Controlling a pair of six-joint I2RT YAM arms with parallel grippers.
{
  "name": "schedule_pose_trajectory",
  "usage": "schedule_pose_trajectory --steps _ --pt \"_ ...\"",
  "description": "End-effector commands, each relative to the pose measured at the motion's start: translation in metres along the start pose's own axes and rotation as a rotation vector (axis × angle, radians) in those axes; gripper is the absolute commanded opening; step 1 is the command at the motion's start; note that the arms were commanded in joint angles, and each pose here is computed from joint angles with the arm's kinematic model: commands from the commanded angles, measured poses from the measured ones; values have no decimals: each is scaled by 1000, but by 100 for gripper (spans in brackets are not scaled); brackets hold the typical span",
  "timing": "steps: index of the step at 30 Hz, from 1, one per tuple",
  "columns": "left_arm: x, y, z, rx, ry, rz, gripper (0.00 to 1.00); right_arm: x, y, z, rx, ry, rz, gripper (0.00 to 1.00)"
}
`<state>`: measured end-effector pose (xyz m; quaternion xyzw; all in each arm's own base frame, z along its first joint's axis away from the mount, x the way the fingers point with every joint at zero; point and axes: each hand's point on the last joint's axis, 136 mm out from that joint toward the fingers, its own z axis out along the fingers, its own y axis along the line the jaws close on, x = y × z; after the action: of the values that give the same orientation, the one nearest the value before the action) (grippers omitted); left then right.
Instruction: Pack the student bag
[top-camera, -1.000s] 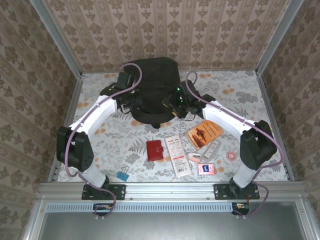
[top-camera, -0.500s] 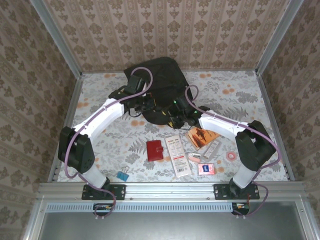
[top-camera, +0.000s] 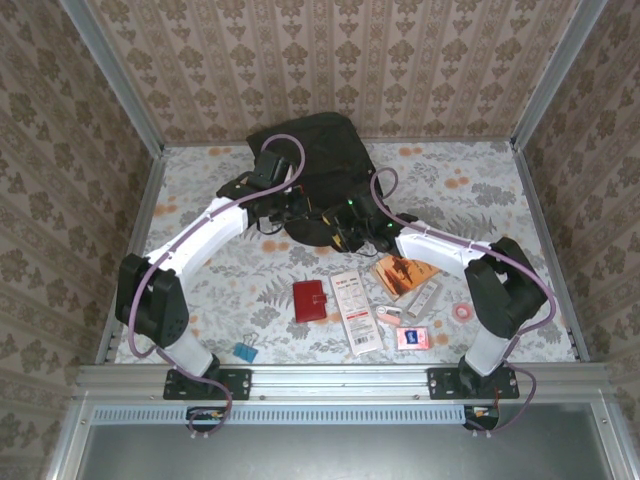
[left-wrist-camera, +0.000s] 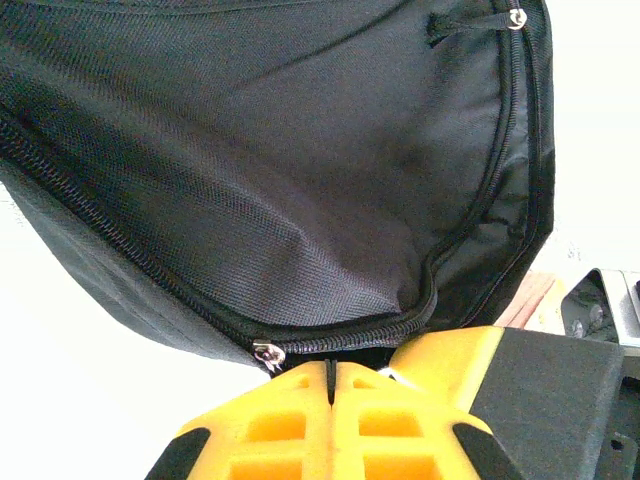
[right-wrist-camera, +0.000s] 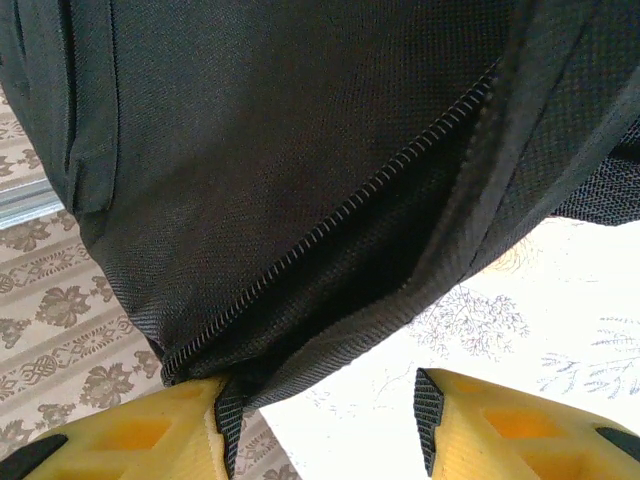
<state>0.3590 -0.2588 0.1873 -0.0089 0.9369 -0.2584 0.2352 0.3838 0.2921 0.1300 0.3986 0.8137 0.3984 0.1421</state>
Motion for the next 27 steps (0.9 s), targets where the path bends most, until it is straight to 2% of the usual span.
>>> schedule_pose_trajectory --steps 1,7,9,19,23,26,27 --pt "-3 -13 -15 47 -22 2 0 -11 15 -10 -68 -53 26 52" --pt "-3 -14 -16 52 -23 1 0 -16 4 0 -40 -62 44 52" --pt "-4 -14 -17 53 -24 0 0 -20 -2 4 -26 -66 55 48" --pt "-3 -14 -18 49 -24 3 0 -24 -11 13 9 -61 36 24" --pt "-6 -10 -18 27 -32 14 0 -24 -18 16 33 -44 35 9" --pt "-9 -2 -19 -2 -43 15 0 -24 -21 15 44 -43 26 0" --pt "-11 2 -19 -12 -47 10 0 -25 -23 14 50 -46 23 0"
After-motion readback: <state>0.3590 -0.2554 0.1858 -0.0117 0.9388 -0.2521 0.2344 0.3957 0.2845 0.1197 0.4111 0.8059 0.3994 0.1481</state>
